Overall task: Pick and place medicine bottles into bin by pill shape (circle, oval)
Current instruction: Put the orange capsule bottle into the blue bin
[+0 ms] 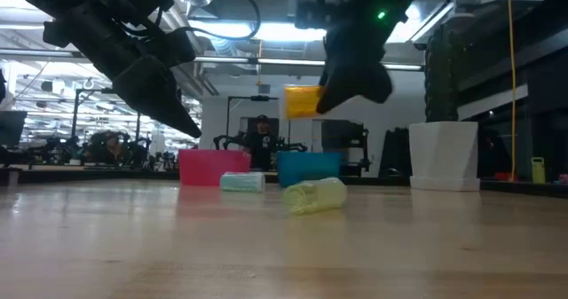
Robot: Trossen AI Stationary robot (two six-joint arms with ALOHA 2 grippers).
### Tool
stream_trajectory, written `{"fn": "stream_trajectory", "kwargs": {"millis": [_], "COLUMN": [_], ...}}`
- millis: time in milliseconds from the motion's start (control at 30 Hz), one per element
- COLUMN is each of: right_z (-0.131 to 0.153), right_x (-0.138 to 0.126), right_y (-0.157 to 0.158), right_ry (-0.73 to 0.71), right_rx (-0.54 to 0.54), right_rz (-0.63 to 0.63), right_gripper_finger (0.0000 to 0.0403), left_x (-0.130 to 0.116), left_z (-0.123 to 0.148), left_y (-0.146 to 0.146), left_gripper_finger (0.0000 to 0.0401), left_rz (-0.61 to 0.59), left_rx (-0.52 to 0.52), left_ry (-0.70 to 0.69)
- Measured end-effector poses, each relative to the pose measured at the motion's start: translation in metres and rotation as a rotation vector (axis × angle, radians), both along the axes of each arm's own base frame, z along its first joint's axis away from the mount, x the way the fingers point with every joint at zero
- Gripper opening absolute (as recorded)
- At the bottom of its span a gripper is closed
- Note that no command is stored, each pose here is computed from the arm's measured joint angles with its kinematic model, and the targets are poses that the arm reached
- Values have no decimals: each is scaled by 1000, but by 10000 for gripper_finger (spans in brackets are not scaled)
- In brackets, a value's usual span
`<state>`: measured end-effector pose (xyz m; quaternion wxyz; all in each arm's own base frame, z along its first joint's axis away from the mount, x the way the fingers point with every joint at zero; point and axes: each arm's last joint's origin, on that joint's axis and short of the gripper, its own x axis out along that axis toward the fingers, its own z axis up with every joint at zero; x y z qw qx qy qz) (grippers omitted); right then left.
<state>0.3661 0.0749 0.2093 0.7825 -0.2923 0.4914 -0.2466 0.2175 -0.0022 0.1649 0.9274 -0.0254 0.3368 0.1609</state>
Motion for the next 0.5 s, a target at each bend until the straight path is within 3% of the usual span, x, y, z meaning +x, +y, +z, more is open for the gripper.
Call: {"fn": "stream_trajectory", "kwargs": {"millis": [367,500], "right_z": [-3,-3], "right_x": [0,-3], "right_y": [-112,-161], "right_ry": [93,86], "right_rx": [-62,24], "right_rz": [-280,-338], "right_gripper_finger": [181,180], "left_x": [0,0], "left_z": [0,0], "left_y": [0,0], "left_gripper_finger": [206,206], "left_rz": [-4,-15], "left_rx": [4,17], "left_ry": [2,7]}}
